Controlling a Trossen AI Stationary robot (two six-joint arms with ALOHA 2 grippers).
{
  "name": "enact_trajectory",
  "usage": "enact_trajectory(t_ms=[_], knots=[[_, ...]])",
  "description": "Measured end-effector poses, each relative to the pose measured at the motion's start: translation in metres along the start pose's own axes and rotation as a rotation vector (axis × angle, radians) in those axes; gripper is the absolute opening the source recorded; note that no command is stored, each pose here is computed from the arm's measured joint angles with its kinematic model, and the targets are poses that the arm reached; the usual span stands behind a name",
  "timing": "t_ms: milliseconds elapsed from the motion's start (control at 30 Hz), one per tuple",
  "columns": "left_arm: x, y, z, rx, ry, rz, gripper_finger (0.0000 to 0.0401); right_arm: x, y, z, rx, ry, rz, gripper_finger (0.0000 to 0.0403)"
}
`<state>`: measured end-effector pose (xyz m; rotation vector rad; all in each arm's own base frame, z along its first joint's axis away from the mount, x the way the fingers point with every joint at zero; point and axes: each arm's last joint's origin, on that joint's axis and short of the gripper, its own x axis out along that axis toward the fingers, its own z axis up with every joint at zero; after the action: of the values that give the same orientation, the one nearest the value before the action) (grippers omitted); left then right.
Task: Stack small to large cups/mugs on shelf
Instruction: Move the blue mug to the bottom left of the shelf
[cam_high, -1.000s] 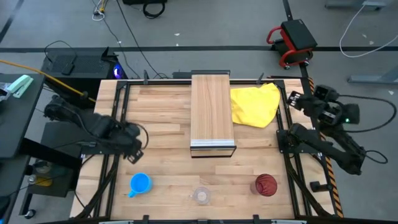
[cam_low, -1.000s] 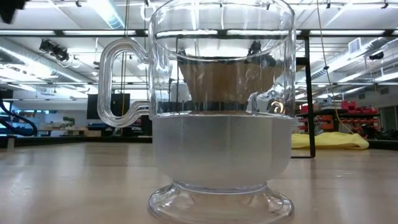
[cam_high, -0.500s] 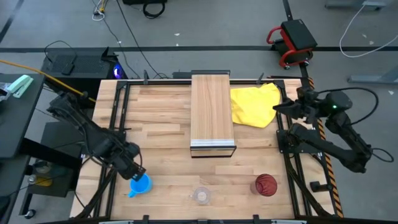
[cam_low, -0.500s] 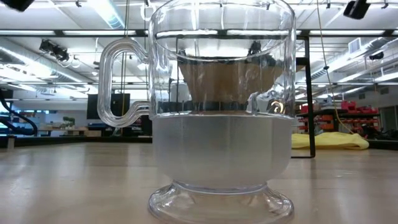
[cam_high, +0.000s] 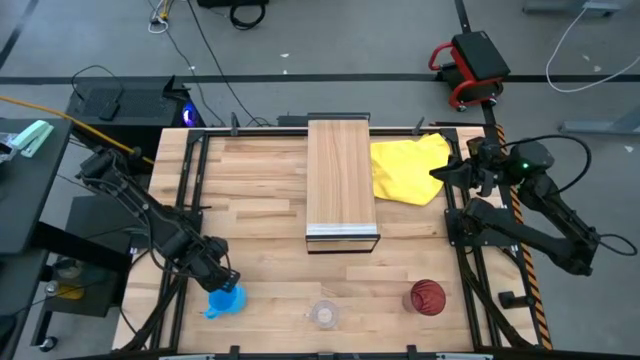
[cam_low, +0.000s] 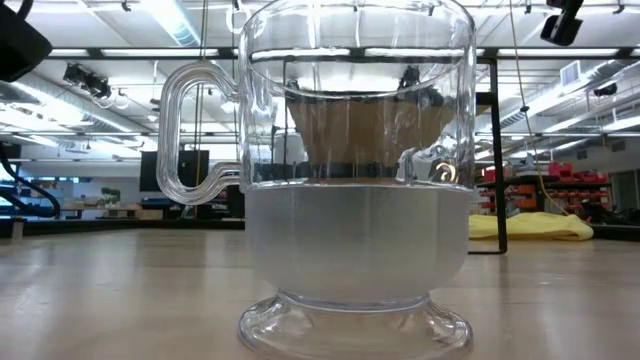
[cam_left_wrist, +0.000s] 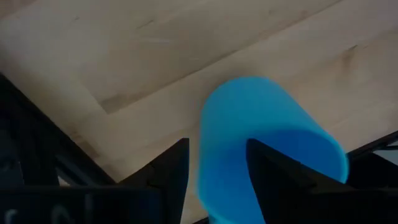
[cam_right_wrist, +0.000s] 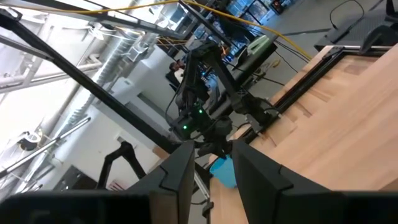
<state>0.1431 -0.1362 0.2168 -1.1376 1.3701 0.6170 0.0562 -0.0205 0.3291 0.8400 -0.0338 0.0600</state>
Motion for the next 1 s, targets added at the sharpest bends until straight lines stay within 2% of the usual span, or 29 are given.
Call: enact_trajectory(t_ms=[433, 600, 833, 900, 1000], knots=[[-0.002, -0.001, 0.0, -0.003, -0.001, -0.004, 0.0135, 0.0, 0.0, 0.0, -0.015, -0.003, -0.001, 0.0117], [-0.002, 0.001, 0.0, -0.04, -0.009, 0.019, 0.0098, 0.0, 0.0, 0.0, -0.024, -0.003, -0.002, 0.0117], [-0.002, 0.0, 0.007, -0.094, -0.02, 0.021, 0.0019, 0.0, -0.003, -0.002, -0.007, 0.016, -0.024, 0.0117], [-0.003, -0.002, 0.011, -0.102, -0.024, 0.009, 0.001, 0.0, -0.004, -0.003, 0.001, 0.024, -0.033, 0.0117], [-0.004, -0.005, 0.019, -0.092, -0.033, -0.005, 0.0019, 0.0, -0.004, -0.003, -0.002, 0.028, -0.038, 0.0117]])
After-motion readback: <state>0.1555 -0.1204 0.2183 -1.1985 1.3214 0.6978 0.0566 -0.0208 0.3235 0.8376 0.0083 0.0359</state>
